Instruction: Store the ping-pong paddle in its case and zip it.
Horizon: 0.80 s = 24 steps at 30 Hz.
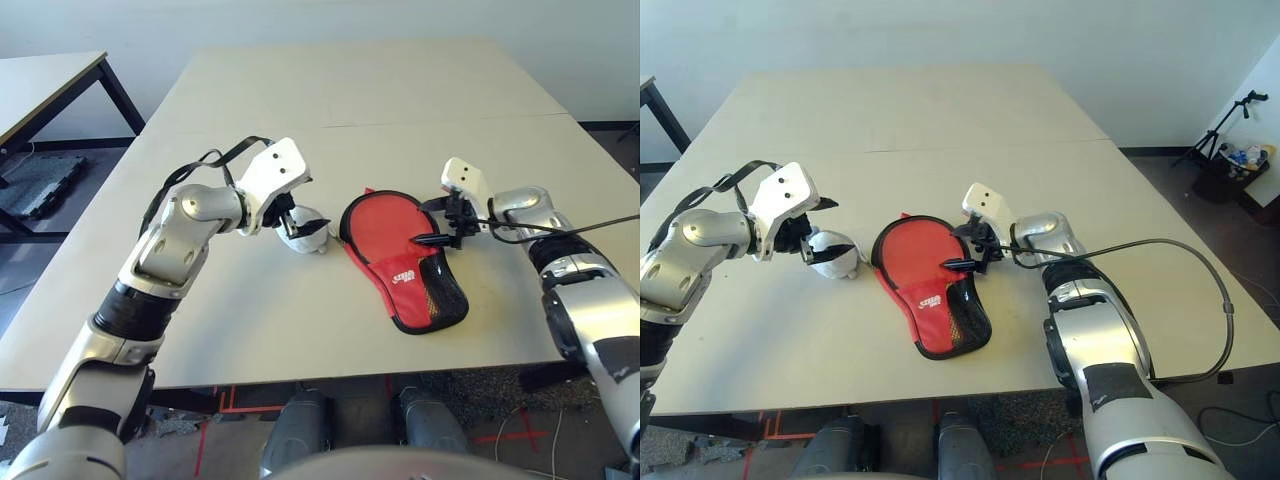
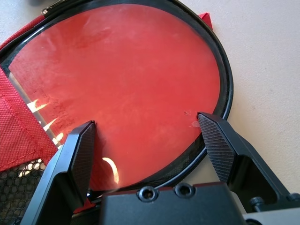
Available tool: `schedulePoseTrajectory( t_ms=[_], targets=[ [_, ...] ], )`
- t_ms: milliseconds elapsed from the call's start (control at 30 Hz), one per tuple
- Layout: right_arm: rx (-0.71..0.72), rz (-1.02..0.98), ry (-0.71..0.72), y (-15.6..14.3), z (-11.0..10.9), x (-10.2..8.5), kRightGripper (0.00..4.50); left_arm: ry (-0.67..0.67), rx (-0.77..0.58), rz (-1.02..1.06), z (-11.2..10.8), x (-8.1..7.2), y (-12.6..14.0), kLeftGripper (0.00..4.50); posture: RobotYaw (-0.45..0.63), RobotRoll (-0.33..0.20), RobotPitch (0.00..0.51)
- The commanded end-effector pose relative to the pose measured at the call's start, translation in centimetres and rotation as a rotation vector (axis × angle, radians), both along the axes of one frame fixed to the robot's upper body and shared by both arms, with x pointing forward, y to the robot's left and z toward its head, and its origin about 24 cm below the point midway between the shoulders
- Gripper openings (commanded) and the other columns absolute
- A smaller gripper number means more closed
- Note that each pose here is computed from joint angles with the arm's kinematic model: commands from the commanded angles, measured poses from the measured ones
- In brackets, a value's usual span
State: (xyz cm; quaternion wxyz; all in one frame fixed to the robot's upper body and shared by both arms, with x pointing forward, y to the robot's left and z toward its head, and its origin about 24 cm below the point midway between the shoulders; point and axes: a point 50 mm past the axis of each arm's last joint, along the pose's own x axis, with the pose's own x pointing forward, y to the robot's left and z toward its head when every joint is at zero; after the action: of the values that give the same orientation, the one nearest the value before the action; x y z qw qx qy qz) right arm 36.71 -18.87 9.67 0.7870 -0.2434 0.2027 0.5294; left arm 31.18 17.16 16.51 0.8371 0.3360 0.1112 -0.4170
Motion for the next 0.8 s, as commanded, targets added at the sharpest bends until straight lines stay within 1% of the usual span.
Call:
schedulePoseTrajectory(
  t_ms=[33,200,467,700,800],
  targets=[
    [-0.027,-0.013,0.029,-0.2,-1.1,-0.4,4.47,0.024,0.040,0.018,-0.7,0.5,0.1,4.50,0.07,0.000,0.034],
    [-0.030,-0.012,0.027,-0.2,-1.2,-0.4,4.47,0.075,0.077,0.024,-1.6,1.0,0.5,4.50,0.07,0.000,0.037],
    [-0.029,0.001,0.022,0.1,-1.2,-0.4,4.47,0.219,0.160,0.049,-3.2,1.4,1.2,4.50,0.06,0.000,0.040],
    [-0.042,0.004,0.022,0.0,-1.4,-0.5,4.47,0.273,0.176,0.040,-3.6,1.4,1.3,4.50,0.05,0.000,0.041],
    [-0.046,0.000,0.020,-0.1,-1.5,-0.6,4.50,0.299,0.166,0.030,-3.6,1.2,1.2,3.87,0.05,0.000,0.040]
  ],
)
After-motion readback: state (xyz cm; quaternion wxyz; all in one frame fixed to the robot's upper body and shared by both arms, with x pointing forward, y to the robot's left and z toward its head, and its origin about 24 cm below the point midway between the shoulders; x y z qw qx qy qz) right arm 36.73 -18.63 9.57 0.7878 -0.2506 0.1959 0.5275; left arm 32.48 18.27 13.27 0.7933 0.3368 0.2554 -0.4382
